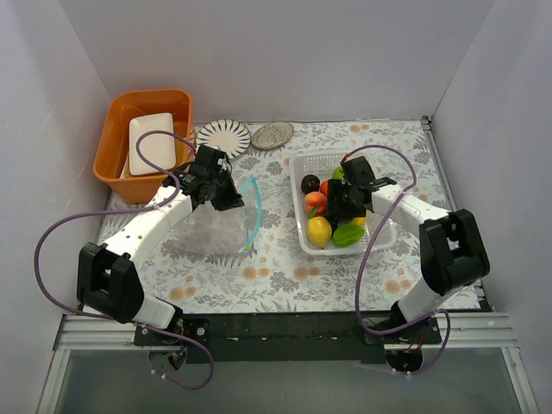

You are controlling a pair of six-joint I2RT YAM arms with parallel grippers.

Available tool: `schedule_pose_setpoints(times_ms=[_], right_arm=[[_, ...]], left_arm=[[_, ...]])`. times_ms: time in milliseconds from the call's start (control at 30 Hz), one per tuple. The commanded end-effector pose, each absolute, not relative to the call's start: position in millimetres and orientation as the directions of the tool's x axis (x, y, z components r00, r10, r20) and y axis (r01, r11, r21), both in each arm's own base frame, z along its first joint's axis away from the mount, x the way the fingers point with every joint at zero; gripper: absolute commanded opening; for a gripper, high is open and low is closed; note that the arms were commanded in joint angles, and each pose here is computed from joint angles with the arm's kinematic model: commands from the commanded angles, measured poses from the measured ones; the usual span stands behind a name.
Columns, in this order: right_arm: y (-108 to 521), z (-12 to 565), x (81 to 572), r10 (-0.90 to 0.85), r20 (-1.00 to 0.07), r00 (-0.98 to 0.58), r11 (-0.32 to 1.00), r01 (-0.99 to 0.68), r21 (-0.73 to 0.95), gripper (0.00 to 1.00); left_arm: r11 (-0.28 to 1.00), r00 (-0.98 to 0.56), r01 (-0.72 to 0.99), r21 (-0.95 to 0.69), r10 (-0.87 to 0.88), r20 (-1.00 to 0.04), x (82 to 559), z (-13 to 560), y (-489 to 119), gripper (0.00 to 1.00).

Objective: Place the food in the zip-top bag and seal the zipper
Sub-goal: Pick up the fake fruit from the bin.

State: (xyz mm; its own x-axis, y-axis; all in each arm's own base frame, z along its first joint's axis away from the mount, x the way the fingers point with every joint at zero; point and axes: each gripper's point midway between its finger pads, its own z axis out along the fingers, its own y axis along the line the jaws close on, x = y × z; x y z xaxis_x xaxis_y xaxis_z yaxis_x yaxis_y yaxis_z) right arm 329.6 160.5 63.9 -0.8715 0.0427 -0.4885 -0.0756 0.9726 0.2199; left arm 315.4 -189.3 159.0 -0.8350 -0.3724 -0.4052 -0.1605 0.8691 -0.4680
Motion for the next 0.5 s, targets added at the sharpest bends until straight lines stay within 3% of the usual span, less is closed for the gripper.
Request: schedule_pose_setpoints(times_ms=[0, 67, 133, 167, 267, 467], right_arm=[[157.6, 54.0, 340.0, 0.036, -0.477, -0.878, 0.981, -0.059, 0.182, 0.73], [155.3, 41.8, 339.7, 0.027, -0.452, -0.892, 0.986, -0.051, 0.160, 0.73], [156.2, 37.9, 341.7, 0.022, -0.451, -0.892, 0.986, -0.056, 0.159, 0.60], [157.0, 39.1, 342.2, 0.023, -0.456, -0.890, 0.985, -0.058, 0.164, 0.46], [155.5, 50.4, 342.7, 0.031, -0.492, -0.870, 0.984, -0.061, 0.170, 0.20], [154.4, 99.1, 341.6, 0.047, -0.608, -0.793, 0.974, -0.099, 0.205, 0.18]], left_arm=[[0.861, -0.830, -0.116, -0.495, -0.358, -0.429, 311.1, 172.4, -191.7, 0.00], [0.861, -0.827, -0.111, -0.496, -0.357, -0.435, 309.8, 174.5, -190.8, 0.00], [0.862, -0.825, -0.114, -0.494, -0.359, -0.436, 308.9, 174.9, -189.2, 0.00], [0.862, -0.825, -0.113, -0.495, -0.359, -0.437, 308.5, 174.9, -189.0, 0.00], [0.860, -0.824, -0.111, -0.497, -0.359, -0.437, 307.5, 175.6, -189.5, 0.00], [0.863, -0.826, -0.111, -0.493, -0.356, -0.437, 306.8, 174.1, -188.8, 0.00]])
